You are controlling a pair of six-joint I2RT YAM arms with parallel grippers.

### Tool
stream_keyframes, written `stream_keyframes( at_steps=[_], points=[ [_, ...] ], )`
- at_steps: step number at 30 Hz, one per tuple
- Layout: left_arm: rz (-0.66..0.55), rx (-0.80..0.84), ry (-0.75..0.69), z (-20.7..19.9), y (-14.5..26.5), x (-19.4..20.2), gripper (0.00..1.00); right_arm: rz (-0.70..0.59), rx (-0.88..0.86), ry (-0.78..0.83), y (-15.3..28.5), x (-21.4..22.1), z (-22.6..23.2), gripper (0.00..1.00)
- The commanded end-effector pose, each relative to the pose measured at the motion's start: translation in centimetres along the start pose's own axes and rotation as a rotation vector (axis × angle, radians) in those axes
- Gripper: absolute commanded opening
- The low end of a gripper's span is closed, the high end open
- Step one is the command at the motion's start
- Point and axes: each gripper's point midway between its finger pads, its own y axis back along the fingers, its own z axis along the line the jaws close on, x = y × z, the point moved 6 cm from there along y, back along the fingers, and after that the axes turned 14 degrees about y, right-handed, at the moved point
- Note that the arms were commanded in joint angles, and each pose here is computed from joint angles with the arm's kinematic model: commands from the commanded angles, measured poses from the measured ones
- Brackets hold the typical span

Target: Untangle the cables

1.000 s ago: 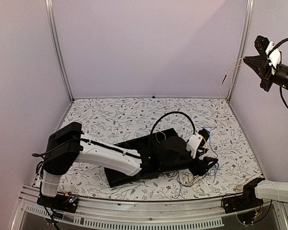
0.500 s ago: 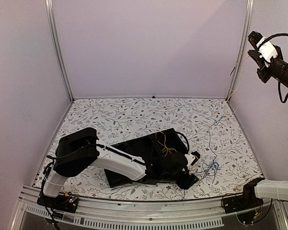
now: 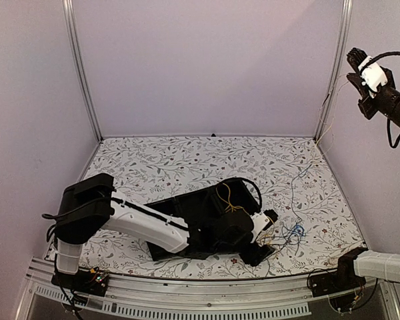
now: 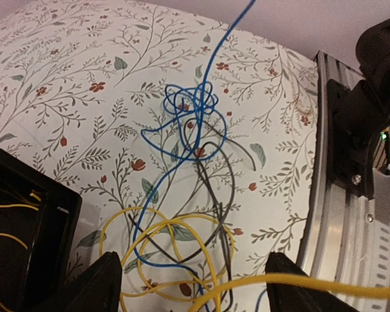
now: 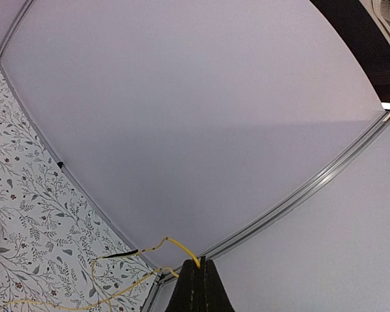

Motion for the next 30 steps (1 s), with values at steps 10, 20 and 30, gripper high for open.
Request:
stream_keyframes(
  at_steps=[10,20,30],
  points=[
    [-0.466,0.147,0.109,-4.9,3.2,-10.0,0.79,-0.051,-0.11,-0.023,-0.2,0.2,2.5,0.0],
    [-0.436,0.2,0.328,-3.4,-0.8,-12.2,0.68,-0.083,-0.13,-0.048,0.5,-0.3,2.4,0.0],
    [-0.367,0.261,0.396,-2.1,-4.6,-11.6,0.39,-0.109,-0.13,-0.068,0.9,-0.9,1.9,0.0]
  ],
)
